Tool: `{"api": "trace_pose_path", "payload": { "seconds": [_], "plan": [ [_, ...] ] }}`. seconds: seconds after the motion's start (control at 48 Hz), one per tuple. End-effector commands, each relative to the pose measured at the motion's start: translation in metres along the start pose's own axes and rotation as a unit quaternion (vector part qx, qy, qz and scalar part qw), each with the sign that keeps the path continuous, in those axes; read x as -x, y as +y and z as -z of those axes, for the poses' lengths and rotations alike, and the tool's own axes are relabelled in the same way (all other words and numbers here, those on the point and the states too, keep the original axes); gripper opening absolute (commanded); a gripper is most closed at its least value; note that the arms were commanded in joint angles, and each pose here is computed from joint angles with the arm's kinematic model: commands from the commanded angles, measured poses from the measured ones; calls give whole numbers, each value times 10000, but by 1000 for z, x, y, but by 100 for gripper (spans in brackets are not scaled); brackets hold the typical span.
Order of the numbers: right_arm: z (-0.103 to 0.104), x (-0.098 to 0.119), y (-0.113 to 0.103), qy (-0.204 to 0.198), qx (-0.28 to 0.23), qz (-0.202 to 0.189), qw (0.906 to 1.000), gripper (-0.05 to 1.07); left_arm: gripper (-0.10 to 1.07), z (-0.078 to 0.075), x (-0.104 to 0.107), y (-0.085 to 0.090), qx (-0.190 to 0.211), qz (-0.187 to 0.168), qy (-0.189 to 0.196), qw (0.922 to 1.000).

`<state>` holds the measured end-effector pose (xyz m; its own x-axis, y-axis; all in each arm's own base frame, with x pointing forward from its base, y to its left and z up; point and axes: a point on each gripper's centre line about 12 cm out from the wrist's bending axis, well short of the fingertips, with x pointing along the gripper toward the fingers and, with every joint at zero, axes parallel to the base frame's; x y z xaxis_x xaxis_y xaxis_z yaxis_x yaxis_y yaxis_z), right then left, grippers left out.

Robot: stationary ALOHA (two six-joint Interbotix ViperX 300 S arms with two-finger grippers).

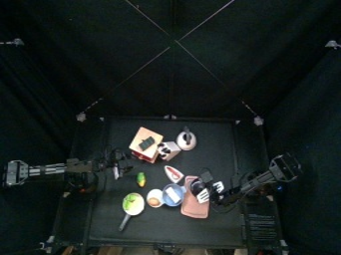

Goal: Place pot lid on pot

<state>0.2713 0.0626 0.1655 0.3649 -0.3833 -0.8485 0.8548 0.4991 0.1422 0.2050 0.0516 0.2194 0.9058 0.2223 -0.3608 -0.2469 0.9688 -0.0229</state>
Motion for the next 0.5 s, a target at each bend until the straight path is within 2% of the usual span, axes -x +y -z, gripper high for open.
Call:
{"api": "trace_pose_path", "payload": {
  "seconds": [0.0,0.479],
  "plan": [
    [-7,9,6,-52,-103,-191,9998,78,87,-6,-1,0,2,4,-75,10000],
    [-12,14,7,-155,-88,-253,9995,78,87,-6,-1,0,-1,11,-74,10000]
  ]
}}
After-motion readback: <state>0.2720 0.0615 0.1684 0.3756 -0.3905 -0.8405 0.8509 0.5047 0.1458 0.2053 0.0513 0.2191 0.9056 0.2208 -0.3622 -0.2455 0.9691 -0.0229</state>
